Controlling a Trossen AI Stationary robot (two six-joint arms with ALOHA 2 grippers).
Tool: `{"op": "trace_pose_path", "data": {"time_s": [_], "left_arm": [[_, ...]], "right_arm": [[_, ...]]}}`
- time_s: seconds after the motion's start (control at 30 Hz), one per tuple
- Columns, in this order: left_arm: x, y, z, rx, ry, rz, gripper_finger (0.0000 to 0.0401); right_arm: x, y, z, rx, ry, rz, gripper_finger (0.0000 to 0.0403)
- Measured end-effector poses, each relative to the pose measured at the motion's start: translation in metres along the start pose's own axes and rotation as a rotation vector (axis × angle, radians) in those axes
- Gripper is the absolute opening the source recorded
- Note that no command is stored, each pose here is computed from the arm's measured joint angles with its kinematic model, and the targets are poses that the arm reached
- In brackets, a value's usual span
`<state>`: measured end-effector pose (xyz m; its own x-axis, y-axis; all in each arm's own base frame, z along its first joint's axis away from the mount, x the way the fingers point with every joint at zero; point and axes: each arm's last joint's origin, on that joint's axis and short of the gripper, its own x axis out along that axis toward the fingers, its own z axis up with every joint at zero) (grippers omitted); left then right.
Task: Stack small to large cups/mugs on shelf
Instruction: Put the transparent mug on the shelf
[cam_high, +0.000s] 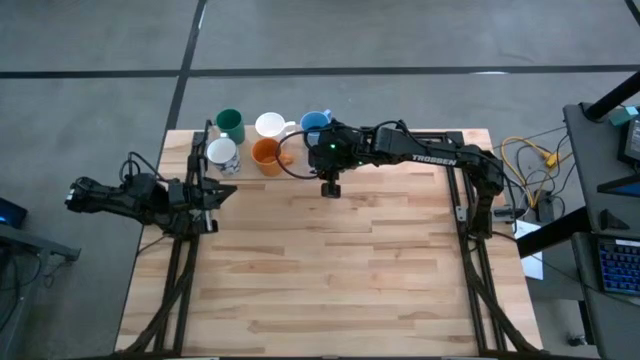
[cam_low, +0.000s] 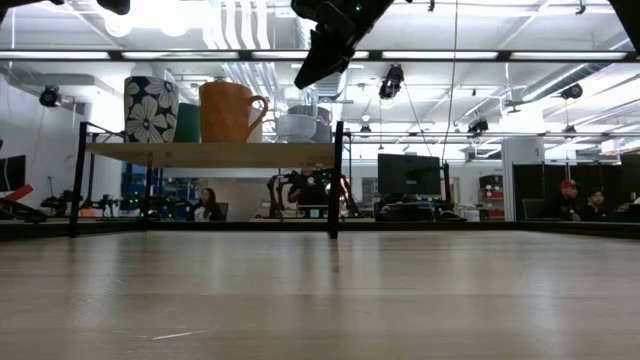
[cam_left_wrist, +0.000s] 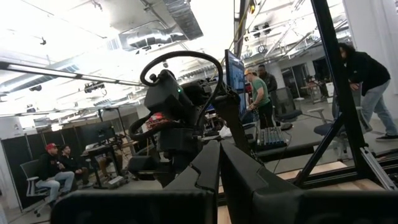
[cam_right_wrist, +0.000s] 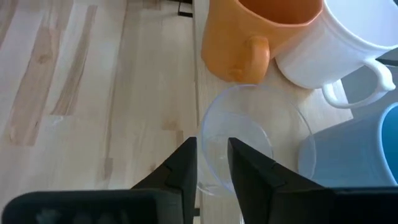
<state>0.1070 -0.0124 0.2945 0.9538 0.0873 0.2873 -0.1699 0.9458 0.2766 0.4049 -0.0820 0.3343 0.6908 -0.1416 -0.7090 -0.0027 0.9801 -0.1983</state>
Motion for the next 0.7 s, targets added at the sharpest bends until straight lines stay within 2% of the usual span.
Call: {"op": "trace_pose_path", "data": {"time_s": [0.2,0.37,0.53,0.7], "left_arm": [[0.000,0.000,0.000,0.000,0.000,0.000,0.0000],[0.000,0.000,-0.001,0.002,0.006,-0.002,0.0000],[0.000,0.000,-0.001,0.001,0.006,-0.003,0.0000],[0.000,0.000,-0.001,0.001,0.006,-0.002,0.0000]], "right_arm": [[-0.002,0.000,0.003,-0.002,-0.015,-0.003,0.0091],[-0.018,0.005,0.014,-0.018,-0.068,-0.003,0.0085],[-0.023,0.026,0.022,-0.079,-0.102,0.082,0.0067],[-0.010,0.052,0.021,-0.118,-0.087,0.117,0.0039]]}}
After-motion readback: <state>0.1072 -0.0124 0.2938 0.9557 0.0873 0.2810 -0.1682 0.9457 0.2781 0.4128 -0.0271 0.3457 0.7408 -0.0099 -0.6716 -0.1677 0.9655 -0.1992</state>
